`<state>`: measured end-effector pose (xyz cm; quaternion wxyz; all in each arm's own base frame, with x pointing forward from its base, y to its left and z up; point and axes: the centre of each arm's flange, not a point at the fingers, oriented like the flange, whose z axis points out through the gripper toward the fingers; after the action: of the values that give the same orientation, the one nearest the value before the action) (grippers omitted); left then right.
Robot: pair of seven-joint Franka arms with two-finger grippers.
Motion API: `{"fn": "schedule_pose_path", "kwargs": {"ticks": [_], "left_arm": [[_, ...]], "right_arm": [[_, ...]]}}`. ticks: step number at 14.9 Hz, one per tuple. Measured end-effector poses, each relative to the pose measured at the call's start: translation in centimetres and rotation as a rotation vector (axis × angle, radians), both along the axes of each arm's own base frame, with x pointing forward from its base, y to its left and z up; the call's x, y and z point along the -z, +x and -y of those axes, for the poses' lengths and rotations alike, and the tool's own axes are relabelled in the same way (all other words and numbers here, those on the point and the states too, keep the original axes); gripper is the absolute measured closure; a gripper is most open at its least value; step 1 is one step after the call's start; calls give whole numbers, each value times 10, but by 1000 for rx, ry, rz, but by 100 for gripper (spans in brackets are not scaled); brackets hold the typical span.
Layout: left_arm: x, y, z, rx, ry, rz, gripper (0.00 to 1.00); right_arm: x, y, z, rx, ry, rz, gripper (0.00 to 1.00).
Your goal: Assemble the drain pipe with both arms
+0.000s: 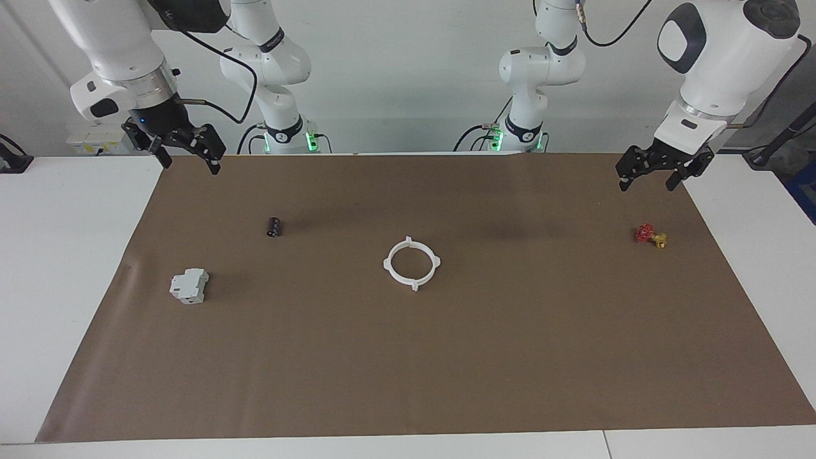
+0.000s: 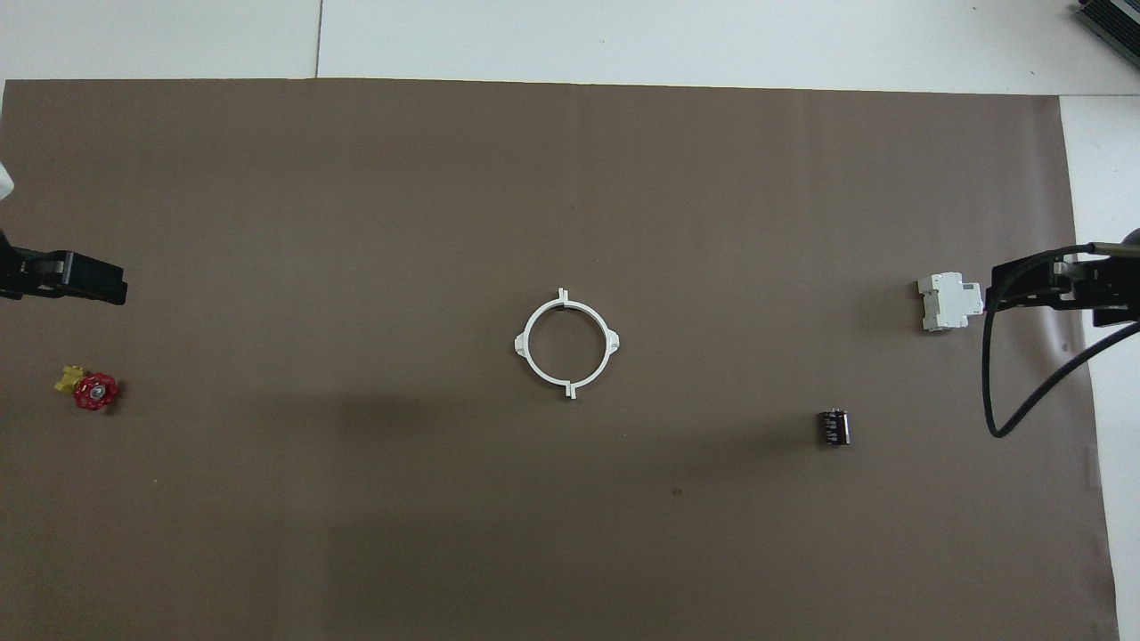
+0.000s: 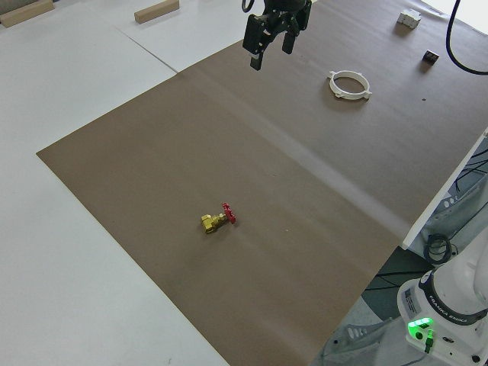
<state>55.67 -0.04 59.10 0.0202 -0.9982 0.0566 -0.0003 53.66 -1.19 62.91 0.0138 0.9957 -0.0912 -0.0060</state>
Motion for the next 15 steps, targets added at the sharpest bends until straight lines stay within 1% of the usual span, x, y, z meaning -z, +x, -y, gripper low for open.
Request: {"fn": "schedule_pose_path", "kwargs": {"ticks": [5,15], "left_arm": [[-1,-1,27,-61,-2,6,0],[-2,-1,26,-67,-2,8,0]], "right_arm": [[0,0,0,0,0,-1,0],[0,0,0,-15,1,-2,0]]}}
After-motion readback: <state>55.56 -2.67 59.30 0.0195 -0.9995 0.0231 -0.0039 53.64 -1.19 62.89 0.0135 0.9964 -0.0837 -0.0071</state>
